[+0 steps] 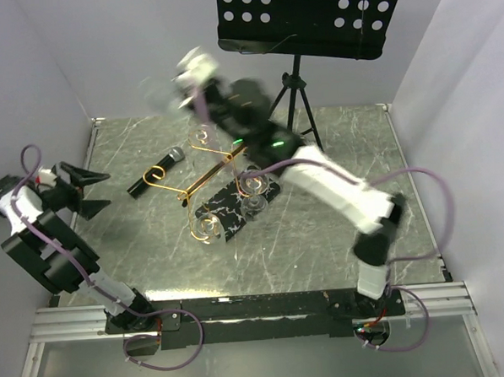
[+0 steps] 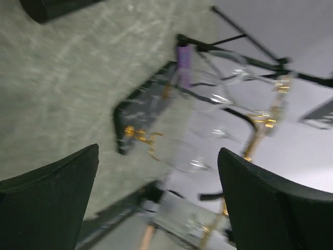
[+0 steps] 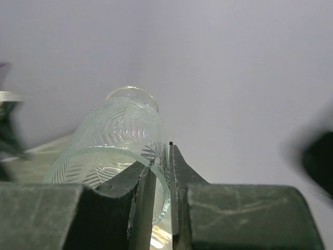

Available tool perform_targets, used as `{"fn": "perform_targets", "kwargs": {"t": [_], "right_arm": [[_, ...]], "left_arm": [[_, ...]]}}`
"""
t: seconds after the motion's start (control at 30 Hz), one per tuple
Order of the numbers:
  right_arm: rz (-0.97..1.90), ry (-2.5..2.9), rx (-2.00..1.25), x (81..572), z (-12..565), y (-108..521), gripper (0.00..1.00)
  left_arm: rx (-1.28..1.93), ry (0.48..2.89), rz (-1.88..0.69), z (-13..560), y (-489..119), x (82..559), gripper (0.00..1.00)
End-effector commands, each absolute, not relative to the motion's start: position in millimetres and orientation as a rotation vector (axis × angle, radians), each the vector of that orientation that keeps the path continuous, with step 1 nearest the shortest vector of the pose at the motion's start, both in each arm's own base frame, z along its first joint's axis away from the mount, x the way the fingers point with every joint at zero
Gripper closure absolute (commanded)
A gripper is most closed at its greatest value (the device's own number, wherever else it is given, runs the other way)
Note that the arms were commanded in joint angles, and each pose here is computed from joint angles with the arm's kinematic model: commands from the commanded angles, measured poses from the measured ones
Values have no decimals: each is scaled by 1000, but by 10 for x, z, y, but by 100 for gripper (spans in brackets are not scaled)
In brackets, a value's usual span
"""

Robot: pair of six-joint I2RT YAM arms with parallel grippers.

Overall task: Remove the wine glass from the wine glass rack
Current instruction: Place the wine glass at the center of the board.

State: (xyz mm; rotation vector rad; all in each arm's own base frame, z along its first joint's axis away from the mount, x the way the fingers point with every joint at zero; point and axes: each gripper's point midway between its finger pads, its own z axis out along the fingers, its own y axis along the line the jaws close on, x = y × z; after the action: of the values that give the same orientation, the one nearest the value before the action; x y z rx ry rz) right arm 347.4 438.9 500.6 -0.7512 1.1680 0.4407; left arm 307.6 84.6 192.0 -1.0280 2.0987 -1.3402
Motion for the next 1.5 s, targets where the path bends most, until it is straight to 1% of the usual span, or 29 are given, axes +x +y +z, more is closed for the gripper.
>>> {"fn": "perform_targets", "kwargs": {"t": [0.0,0.17,0.27,0.33,0.47,0.57,0.63,0.77,0.83,1.03,1.17,1.3,1.47], "right_arm": [[240,1103,-549,3369,5753,2939,100],[10,1231,-530,3323,5353,1823,100],[-128,1360,-438,3303,5097,1087,100],[-195,1464,-382,3226,4826,697,100],[-273,1718,-312,3004,4089,172,100],[-197,1962,-342,2863,3431,-25,100],[-170,2105,-299,2857,3109,-179,100],[-191,2388,-277,2951,2569,-481,100],[-219,2469,-292,3037,2396,-611,100],[-258,2524,-328,3412,2150,-807,100],[-203,2519,-276,3685,2042,-855,100],[-206,2548,-232,3925,1885,-961,100],[-193,2555,-122,4129,1704,-1118,100]], "left_arm": [[-713,2271,-944,1738,844,3402,0],[-498,2295,-843,1689,563,3549,0],[-466,2272,-815,1661,502,3583,0],[-461,2259,-781,1635,509,3608,0],[-383,2256,-685,1618,470,3714,0],[-356,2255,-649,1586,415,3768,0],[-339,2259,-630,1560,421,3784,0],[-328,2287,-584,1510,496,3801,0],[-317,2288,-582,1517,492,3814,0],[-318,2268,-583,1561,435,3775,0],[-344,2268,-588,1538,399,3714,0],[-359,2261,-590,1560,382,3675,0],[-364,2256,-586,1605,375,3661,0]]}}
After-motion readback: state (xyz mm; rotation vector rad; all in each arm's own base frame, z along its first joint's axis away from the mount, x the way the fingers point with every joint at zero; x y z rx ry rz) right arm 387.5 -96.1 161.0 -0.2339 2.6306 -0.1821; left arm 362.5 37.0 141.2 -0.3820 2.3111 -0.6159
